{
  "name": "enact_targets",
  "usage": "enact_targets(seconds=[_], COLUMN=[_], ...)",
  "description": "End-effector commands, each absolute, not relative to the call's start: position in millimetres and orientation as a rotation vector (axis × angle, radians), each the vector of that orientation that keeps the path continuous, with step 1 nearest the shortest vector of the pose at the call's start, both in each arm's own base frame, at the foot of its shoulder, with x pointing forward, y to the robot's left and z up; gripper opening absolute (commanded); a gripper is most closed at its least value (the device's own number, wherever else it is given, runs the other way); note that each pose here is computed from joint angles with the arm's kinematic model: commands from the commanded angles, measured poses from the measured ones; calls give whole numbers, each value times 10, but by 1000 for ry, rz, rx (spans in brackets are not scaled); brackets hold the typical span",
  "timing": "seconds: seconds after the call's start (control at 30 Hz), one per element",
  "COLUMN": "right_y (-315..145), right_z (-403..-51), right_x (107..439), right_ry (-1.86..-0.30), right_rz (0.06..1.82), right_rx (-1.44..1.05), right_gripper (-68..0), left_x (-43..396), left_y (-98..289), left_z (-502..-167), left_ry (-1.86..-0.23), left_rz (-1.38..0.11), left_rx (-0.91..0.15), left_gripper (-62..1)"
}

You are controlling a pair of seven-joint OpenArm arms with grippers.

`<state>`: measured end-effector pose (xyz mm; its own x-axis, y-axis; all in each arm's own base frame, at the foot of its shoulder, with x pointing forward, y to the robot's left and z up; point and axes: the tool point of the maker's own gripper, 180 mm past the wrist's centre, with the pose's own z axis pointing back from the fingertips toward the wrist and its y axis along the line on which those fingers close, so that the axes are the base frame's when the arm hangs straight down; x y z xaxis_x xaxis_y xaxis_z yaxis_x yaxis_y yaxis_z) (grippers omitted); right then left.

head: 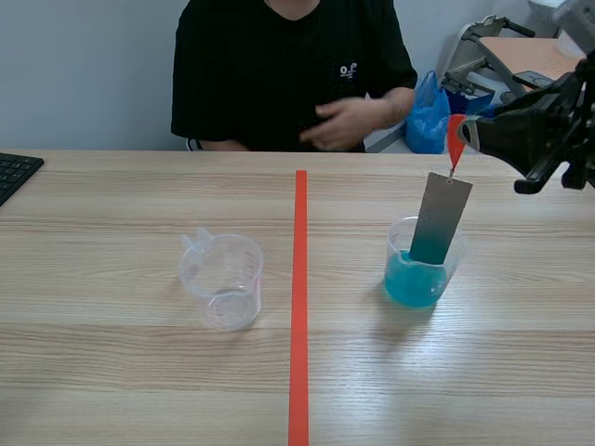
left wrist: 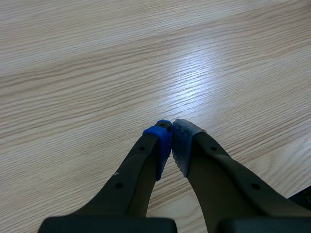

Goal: Do the redox reaction experiment.
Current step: 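Hold the plate still in the solution, then raise the plate and point at it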

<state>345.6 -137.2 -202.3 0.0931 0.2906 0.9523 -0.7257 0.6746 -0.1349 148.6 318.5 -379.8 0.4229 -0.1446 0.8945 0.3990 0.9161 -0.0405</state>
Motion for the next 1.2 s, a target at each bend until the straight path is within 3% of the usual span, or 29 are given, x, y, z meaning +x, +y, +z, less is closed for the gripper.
enact_targets(seconds=[0.0,0.7,1.17], right_y=[-1419,-1323,-1292], right_z=[-1786,-1077,-892], right_x=[3484,3295,3204], right_ry=[-1319,-1380,-1391], right_rz=[805,855,869], right_rx=[409,451,466], right_gripper=[-660,-660,-660], left_x=[1590,1598,1608], left_y=[3219,3217,3214], left_z=[-3676,-3658,-3637], left_ry=[-1133,-1144,-1156], left_rz=[-352,-351,-350], left_rx=[-257,-259,-262], left_gripper=[-578,-578,-578])
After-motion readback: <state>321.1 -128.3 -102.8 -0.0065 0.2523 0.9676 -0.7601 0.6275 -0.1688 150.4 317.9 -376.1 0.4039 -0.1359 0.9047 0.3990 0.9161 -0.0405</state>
